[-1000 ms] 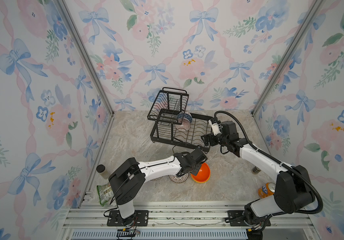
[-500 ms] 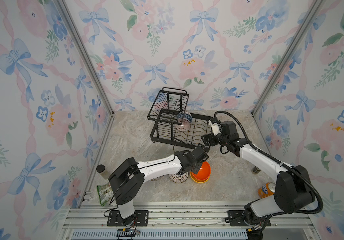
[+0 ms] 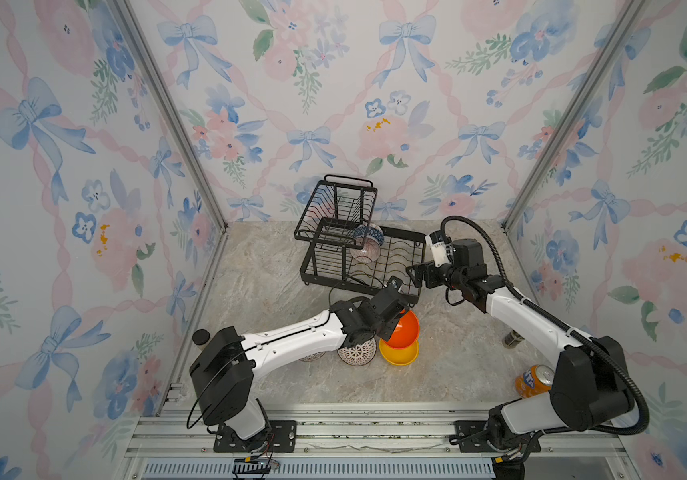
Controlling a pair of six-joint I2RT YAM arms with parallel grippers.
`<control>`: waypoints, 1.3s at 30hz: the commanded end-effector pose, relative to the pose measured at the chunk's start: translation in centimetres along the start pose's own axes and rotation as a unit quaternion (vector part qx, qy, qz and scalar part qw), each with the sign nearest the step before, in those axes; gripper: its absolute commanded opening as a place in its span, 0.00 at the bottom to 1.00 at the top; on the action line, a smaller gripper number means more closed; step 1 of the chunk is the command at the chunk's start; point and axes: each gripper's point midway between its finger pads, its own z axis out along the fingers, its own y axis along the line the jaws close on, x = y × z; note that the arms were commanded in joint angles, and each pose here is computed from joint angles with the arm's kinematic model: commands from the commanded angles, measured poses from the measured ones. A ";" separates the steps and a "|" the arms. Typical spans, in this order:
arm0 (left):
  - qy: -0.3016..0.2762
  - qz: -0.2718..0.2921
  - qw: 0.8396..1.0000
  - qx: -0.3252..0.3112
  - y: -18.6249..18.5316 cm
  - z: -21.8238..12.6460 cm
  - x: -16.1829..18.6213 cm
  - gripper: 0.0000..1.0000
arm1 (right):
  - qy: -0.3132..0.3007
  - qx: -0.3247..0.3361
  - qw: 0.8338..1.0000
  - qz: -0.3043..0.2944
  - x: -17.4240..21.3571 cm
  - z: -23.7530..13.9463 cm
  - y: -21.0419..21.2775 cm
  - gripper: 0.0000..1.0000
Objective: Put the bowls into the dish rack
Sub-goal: 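Lift the orange bowl off the yellow bowl toward the rack while the right gripper approaches, then close the right gripper on the orange bowl rim beside the left gripper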
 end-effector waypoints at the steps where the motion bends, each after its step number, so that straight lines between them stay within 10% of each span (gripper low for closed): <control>1: -0.020 -0.013 0.999 -0.026 2.8 -1.3 -0.5 0.00 | -0.037 -0.024 0.999 0.006 -2.8 -2.0 1.1 0.97; 16: -0.179 -0.105 0.974 -0.092 11.1 -6.6 -3.4 0.00 | -0.065 -0.121 0.990 -0.023 -5.8 -6.7 8.6 0.97; 39: -0.272 -0.111 0.949 -0.118 12.7 -8.6 -6.6 0.00 | 0.011 -0.192 0.980 -0.044 -2.9 -2.3 18.0 0.91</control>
